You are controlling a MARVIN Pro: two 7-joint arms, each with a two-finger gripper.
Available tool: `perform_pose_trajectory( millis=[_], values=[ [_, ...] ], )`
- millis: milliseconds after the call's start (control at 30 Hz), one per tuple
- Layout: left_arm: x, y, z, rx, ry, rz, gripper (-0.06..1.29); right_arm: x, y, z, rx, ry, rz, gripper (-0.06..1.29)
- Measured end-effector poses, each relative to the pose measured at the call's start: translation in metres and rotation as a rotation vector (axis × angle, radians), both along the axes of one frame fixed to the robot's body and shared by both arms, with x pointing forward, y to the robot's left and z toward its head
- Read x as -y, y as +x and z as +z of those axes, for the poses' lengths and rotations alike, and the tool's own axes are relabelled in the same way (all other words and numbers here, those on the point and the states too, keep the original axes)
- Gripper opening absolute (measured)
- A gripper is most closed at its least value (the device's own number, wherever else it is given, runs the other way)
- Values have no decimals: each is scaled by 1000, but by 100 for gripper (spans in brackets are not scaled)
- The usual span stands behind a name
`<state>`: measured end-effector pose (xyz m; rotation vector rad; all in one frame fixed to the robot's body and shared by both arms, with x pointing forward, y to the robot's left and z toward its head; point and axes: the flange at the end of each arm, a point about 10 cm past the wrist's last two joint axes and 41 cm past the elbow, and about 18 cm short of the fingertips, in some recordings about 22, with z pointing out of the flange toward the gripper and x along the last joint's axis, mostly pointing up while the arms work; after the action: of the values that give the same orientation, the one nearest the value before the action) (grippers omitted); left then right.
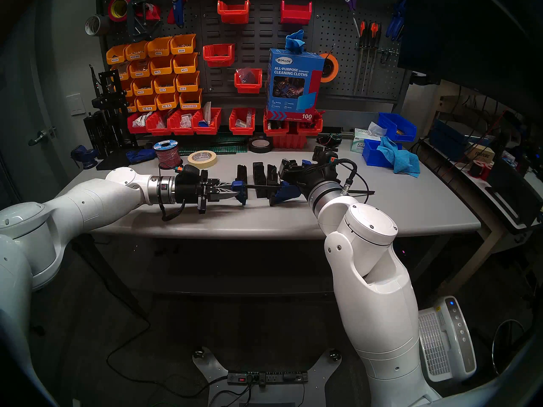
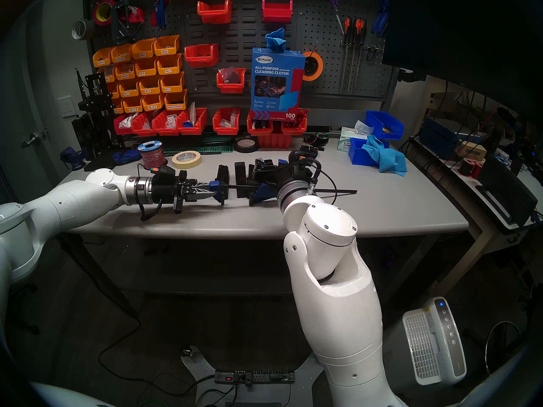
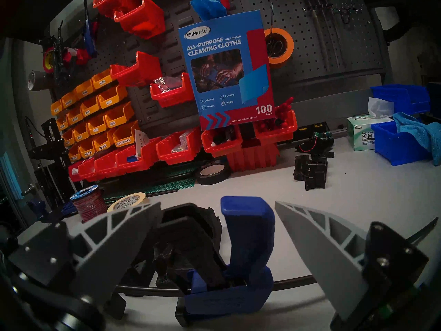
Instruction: Clamp the two 3D printed pieces together with the clamp
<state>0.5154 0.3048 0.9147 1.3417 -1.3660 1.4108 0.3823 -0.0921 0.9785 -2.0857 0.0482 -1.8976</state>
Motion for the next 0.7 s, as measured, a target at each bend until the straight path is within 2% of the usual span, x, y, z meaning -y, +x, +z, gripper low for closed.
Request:
perform_pose_trajectory(
  millis=[400, 700],
  values=[
    [0, 0, 0, 2, 1, 1, 5, -3, 3, -2, 10, -1, 28, 125],
    [0, 0, 0, 3, 2, 1, 5, 0, -2, -5, 8, -23, 45, 125]
  ],
)
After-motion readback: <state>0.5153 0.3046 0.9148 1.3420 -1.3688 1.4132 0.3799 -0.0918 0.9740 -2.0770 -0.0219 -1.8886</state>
